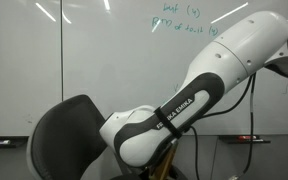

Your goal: Erase the words on the whiteboard

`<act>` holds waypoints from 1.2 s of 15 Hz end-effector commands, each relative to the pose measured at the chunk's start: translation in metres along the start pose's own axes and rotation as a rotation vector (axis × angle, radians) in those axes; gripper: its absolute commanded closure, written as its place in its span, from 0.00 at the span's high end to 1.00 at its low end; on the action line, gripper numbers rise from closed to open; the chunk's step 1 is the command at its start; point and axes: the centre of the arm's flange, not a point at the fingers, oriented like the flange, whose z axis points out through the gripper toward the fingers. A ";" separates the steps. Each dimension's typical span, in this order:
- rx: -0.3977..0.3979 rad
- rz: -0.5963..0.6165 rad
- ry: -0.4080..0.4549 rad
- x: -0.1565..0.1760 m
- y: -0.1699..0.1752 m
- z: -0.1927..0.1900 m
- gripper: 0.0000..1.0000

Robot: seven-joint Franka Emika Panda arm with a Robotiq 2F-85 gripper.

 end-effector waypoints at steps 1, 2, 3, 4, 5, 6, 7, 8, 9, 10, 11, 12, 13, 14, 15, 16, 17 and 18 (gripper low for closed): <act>-0.009 -0.112 -0.091 0.018 -0.005 -0.006 0.31; -0.015 -0.126 -0.108 0.018 -0.006 -0.005 0.68; -0.014 -0.141 -0.121 0.018 -0.005 -0.005 0.83; -0.015 -0.154 -0.132 0.019 -0.004 -0.005 0.89; -0.014 -0.164 -0.142 0.020 -0.003 -0.005 0.95; -0.013 -0.174 -0.150 0.021 -0.001 -0.006 1.00; -0.012 -0.182 -0.157 0.022 -0.001 -0.006 1.00; -0.013 -0.190 -0.163 0.022 0.000 -0.007 1.00; -0.013 -0.197 -0.168 0.022 0.001 -0.007 1.00; -0.016 -0.202 -0.172 0.022 0.002 -0.008 1.00; -0.022 -0.198 -0.183 0.022 0.003 -0.009 1.00; -0.026 -0.183 -0.153 0.011 0.002 0.003 1.00; -0.028 -0.185 -0.158 0.012 0.002 0.002 1.00; -0.029 -0.186 -0.160 0.012 0.002 0.001 1.00; -0.030 -0.186 -0.161 0.012 0.002 0.001 1.00; -0.030 -0.187 -0.162 0.013 0.001 0.001 1.00; -0.030 -0.187 -0.163 0.013 0.001 0.001 1.00; -0.030 -0.187 -0.163 0.013 0.001 0.001 1.00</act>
